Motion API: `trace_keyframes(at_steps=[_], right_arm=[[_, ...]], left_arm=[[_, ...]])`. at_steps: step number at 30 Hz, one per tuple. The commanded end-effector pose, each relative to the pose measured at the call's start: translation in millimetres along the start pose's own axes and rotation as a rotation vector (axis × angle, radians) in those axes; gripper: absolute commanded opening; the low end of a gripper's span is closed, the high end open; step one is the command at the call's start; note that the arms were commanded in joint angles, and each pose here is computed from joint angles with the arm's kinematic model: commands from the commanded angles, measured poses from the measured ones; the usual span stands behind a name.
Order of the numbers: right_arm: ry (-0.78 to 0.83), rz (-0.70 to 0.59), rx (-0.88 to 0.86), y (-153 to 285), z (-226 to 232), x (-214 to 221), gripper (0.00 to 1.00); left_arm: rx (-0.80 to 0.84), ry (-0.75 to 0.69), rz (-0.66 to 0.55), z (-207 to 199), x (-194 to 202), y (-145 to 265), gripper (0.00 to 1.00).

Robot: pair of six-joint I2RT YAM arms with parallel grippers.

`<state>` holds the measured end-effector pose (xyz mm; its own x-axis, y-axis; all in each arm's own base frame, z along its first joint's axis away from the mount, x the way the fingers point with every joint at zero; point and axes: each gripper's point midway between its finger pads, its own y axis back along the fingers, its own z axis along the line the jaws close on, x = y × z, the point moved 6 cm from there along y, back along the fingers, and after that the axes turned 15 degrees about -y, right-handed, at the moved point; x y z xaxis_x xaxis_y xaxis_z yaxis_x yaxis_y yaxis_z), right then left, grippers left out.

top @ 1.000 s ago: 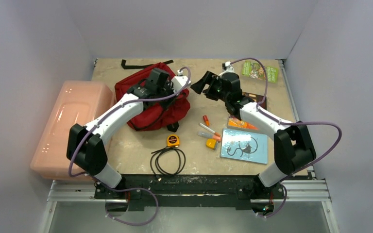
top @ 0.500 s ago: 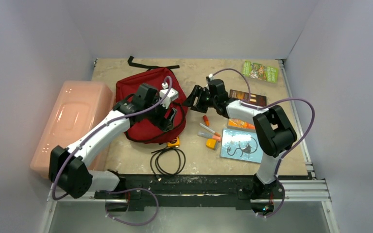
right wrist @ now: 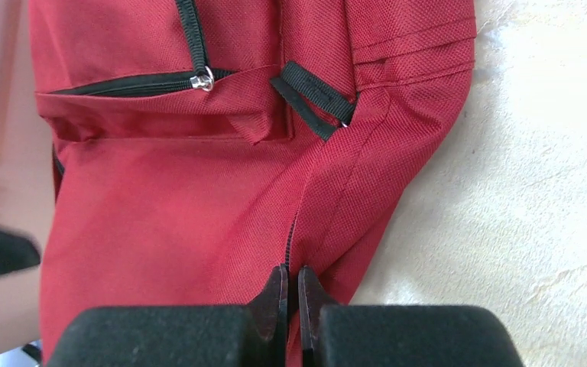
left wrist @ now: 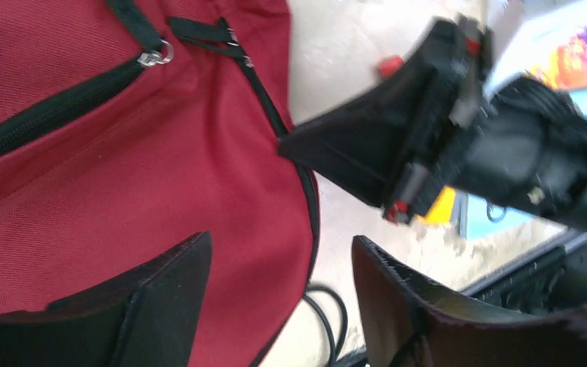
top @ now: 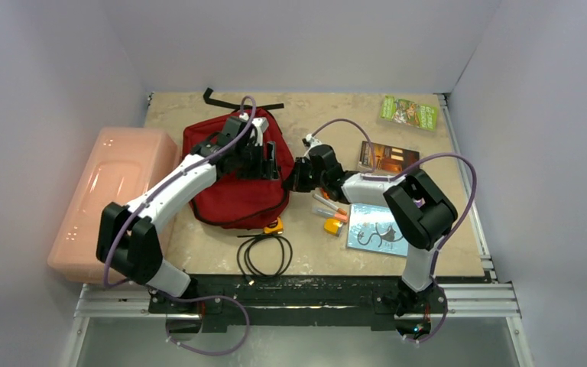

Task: Pack the student bag
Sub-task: Unzip the student bag at the center of the board.

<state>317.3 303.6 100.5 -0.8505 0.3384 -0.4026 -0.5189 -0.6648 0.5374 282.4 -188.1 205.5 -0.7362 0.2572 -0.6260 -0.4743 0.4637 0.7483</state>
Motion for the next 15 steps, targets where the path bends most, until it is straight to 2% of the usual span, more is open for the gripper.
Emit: trace_keyframes(at_steps=[1, 3, 6, 9, 11, 15], right_arm=[[0.078, -0.065, -0.031, -8, -11, -2, 0.0], [0.074, -0.093, -0.067, -3, -8, -3, 0.0], [0.078, -0.112, -0.096, 0, -6, -3, 0.0], [0.086, -0.114, -0.115, 1, -8, 0, 0.0], [0.092, -0.115, -0.129, 2, -7, 1, 0.0], [0.124, -0.127, -0.098, 6, -9, -2, 0.0]], left_arm=[[-0.146, 0.153, -0.096, 20, -31, -16, 0.73], [-0.173, 0.221, -0.102, 28, -37, -32, 0.79], [-0.253, 0.386, -0.03, 47, -38, -50, 0.79], [-0.341, 0.485, -0.006, 61, -36, -69, 0.75], [-0.397, 0.523, 0.011, 71, -35, -78, 0.73], [-0.503, 0.506, 0.068, 87, -34, -91, 0.73]])
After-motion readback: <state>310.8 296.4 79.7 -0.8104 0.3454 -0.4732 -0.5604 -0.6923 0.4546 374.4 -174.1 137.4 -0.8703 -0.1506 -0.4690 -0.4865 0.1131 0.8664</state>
